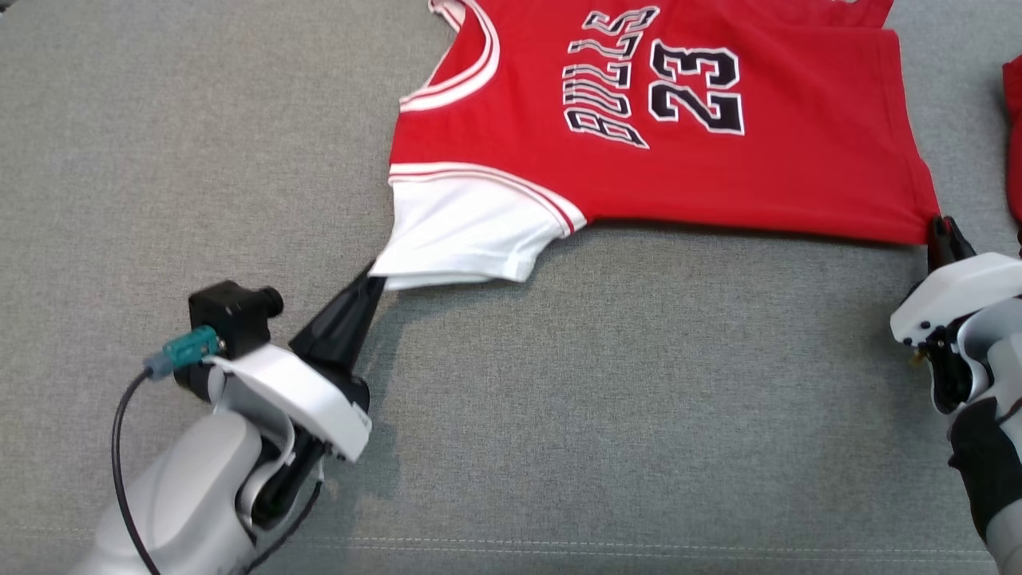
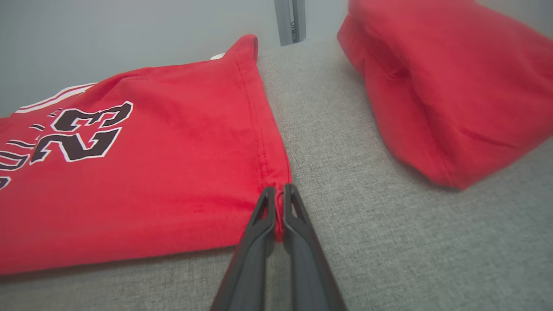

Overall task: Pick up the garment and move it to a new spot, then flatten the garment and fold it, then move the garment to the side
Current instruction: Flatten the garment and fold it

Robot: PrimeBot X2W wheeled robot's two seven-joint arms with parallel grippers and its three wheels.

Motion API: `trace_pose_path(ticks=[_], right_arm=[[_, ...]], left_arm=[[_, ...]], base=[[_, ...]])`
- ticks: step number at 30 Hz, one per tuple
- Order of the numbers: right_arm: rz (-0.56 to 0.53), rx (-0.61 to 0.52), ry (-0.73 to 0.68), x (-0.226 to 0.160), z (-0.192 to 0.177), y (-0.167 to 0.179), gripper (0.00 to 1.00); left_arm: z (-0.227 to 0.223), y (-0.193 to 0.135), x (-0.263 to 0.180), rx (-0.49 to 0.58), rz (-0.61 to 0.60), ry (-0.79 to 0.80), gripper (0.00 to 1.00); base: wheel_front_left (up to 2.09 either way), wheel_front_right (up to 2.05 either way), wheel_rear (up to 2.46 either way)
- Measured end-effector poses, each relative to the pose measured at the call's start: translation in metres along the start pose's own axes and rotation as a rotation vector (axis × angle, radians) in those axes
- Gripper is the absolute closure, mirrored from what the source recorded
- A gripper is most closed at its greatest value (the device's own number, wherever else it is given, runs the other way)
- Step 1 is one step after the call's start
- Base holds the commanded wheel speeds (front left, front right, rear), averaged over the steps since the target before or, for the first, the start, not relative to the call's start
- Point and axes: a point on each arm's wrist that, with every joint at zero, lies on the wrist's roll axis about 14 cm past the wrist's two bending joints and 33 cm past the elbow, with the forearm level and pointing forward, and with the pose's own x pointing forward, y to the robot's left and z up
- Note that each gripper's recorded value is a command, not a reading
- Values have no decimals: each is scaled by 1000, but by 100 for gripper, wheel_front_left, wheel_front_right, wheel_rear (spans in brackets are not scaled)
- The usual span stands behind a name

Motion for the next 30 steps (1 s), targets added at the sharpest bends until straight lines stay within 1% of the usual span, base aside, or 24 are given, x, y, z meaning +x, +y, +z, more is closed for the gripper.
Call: trace_pose_path(ticks=[4, 9, 14, 18, 28, 30], right_arm=[[-11, 4, 57, -13, -9, -13, 100], [-24, 25, 142, -34, -27, -27, 100], [-48, 36, 202, -55, -44, -45, 100], [-53, 56, 214, -63, -51, -48, 100], [-55, 68, 228, -73, -60, -51, 100], [-57, 68, 230, -74, -61, -51, 96]], left_arm=[[-4, -12, -21, 15, -1, 32, 100], [-13, -19, -50, 52, 25, 86, 100], [-30, -29, -71, 44, 39, 146, 100], [-45, -34, -82, 45, 39, 206, 100], [-72, -35, -90, 44, 86, 258, 100], [-81, -34, -92, 30, 102, 278, 100]], base=[[0, 0, 0], [0, 0, 0], [0, 0, 0], [0, 0, 0], [0, 0, 0], [0, 0, 0]])
